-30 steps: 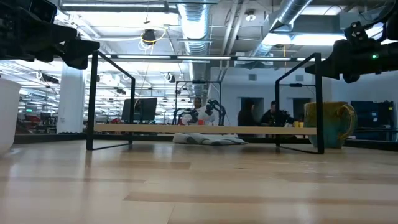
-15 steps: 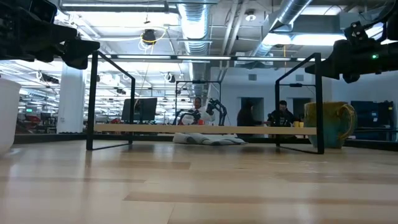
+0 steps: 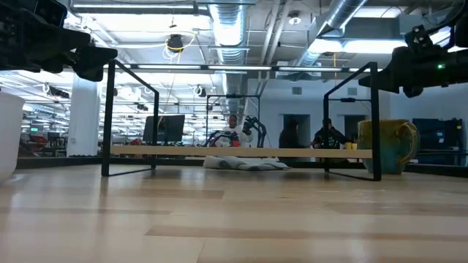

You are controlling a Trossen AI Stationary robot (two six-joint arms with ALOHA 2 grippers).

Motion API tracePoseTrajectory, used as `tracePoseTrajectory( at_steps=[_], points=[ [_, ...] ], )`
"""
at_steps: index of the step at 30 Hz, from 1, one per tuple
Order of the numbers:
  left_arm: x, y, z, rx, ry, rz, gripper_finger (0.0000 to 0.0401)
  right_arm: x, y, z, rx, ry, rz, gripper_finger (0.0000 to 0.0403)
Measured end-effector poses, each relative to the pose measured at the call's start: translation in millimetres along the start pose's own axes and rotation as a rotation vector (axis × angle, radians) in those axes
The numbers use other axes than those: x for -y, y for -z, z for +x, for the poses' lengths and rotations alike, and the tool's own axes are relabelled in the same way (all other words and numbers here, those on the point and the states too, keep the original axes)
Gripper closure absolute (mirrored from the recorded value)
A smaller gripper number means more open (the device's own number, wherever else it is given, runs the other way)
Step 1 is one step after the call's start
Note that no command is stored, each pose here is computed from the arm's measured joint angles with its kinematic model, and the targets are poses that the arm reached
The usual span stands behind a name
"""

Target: Stack small to large cups/mugs on shelf

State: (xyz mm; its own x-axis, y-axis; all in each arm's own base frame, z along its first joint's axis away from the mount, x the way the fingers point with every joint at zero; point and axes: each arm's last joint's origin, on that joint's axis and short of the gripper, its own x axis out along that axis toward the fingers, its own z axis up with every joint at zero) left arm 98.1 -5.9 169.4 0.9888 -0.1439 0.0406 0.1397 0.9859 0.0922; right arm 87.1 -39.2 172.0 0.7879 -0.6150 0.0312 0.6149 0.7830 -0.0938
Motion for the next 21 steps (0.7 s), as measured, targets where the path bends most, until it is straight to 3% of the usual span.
tracePoseTrajectory(
  at_steps=[21],
  points=[
    [0.0, 0.0, 0.0, 0.0, 0.0, 0.009, 0.0135, 0.0, 0.0, 0.0, 0.0, 0.0, 0.0, 0.0374]
  ],
)
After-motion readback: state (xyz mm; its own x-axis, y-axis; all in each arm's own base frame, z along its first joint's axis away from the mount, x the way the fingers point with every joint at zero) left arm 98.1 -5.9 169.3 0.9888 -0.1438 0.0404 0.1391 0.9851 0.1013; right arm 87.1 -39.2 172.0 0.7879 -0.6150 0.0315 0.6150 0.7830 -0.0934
